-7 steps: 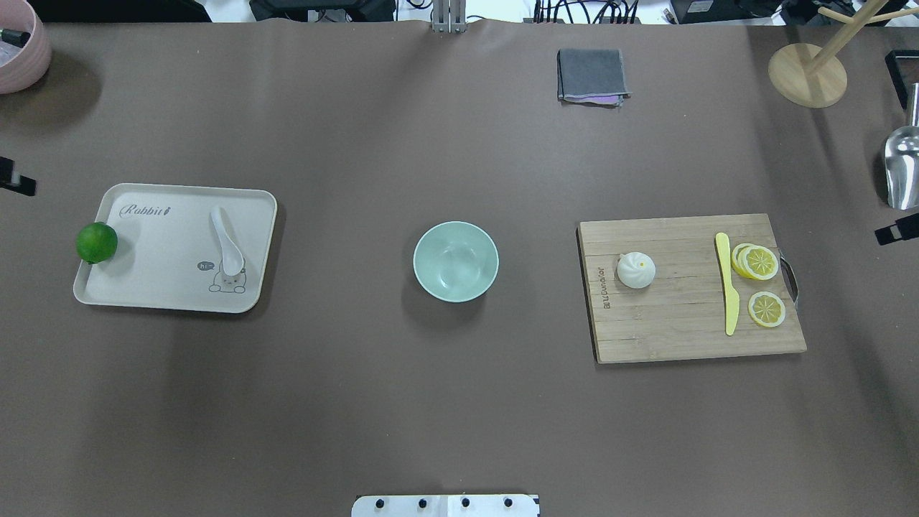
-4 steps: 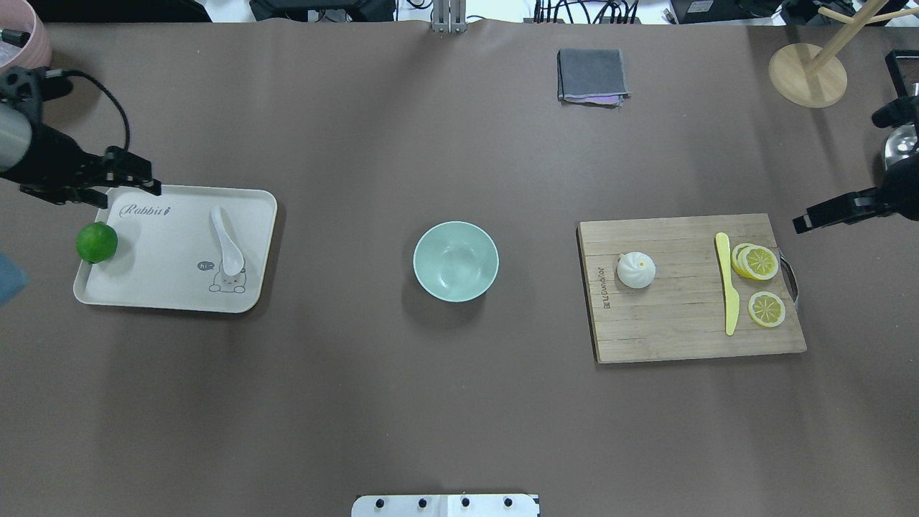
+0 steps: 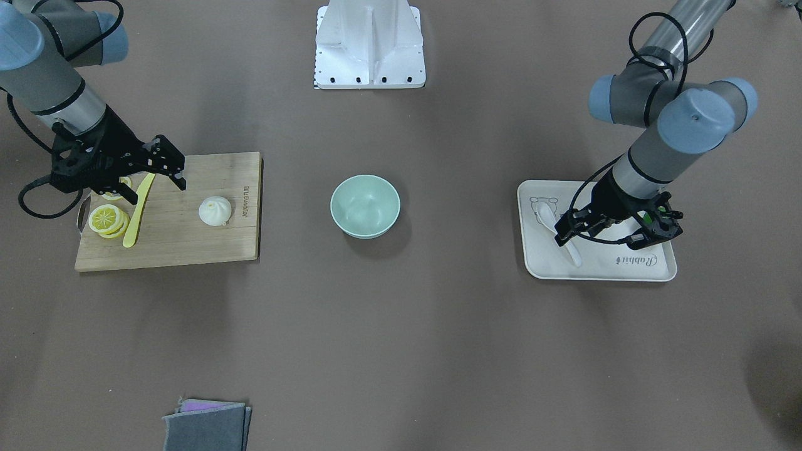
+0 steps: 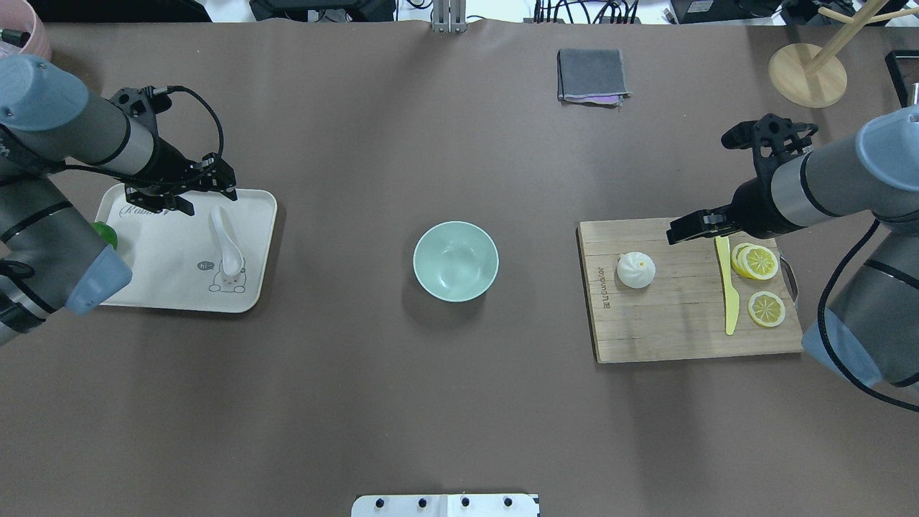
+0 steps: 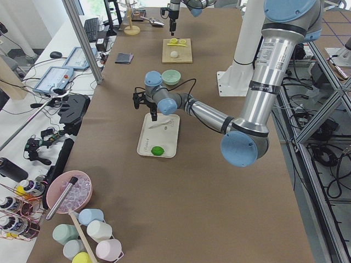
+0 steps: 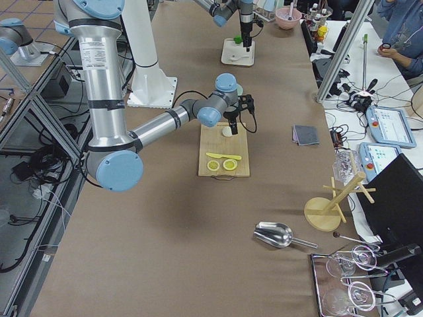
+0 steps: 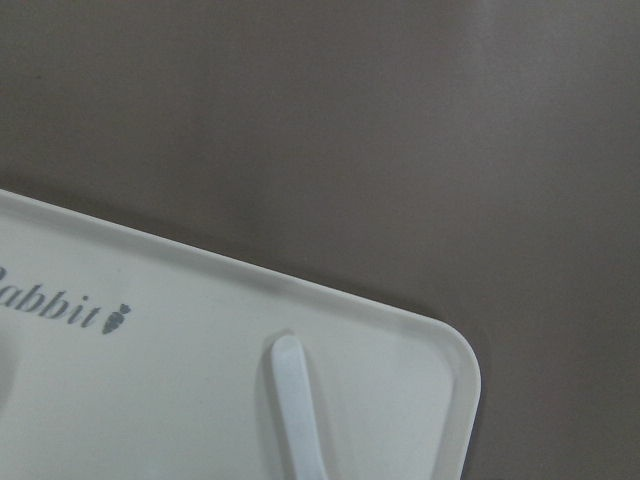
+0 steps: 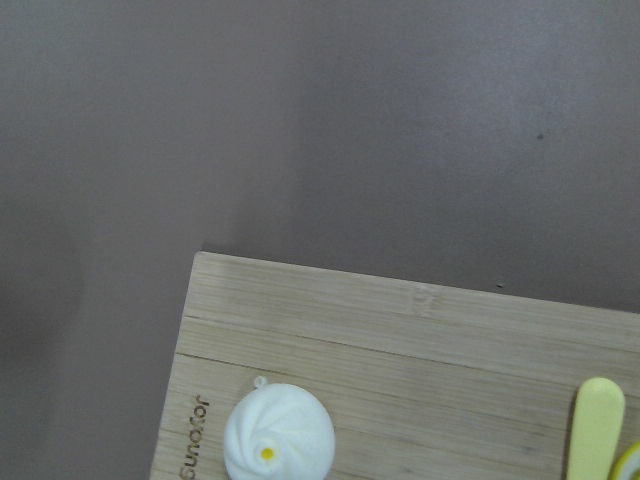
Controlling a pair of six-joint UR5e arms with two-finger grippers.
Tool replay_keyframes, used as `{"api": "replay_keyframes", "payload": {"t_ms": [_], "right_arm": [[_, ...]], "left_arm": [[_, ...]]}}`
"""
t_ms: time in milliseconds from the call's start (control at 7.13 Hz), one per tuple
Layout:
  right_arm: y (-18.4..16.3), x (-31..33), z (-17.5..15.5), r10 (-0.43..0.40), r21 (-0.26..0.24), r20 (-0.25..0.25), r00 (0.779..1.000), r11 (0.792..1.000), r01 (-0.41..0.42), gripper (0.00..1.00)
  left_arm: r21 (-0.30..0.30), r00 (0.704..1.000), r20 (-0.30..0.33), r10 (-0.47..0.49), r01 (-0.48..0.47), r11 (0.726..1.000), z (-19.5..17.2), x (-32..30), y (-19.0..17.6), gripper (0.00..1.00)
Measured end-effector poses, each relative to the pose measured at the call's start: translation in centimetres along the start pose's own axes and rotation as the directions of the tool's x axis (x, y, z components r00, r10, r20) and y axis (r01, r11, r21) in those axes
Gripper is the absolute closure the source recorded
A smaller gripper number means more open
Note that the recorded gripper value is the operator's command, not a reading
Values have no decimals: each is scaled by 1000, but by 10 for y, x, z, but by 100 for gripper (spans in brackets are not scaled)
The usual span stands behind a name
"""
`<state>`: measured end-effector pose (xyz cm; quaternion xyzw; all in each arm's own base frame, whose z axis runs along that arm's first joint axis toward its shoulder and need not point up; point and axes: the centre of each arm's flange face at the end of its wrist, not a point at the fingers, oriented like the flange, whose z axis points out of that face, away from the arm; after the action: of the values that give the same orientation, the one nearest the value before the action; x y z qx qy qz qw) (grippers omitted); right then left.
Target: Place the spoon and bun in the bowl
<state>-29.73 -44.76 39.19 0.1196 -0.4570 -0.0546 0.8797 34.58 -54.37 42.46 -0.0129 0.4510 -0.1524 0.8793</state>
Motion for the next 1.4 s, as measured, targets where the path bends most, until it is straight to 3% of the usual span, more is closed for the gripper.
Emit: {"api": "replay_keyframes", "payload": {"t_ms": [841, 1121, 1402], "right_arm": [[1, -29, 20, -5, 1, 7, 1000, 1000, 5, 8], [1, -29, 20, -5, 0, 7, 1000, 1000, 5, 8], [1, -30, 20, -5, 0, 7, 1000, 1000, 5, 8]], "left_arm": [[-8, 998, 49, 25, -25, 1000, 44, -16, 30, 56], [7, 998, 64, 27, -28, 1000, 52, -18, 32, 100], [8, 998, 62, 32, -32, 999, 53, -16, 33, 100]]}}
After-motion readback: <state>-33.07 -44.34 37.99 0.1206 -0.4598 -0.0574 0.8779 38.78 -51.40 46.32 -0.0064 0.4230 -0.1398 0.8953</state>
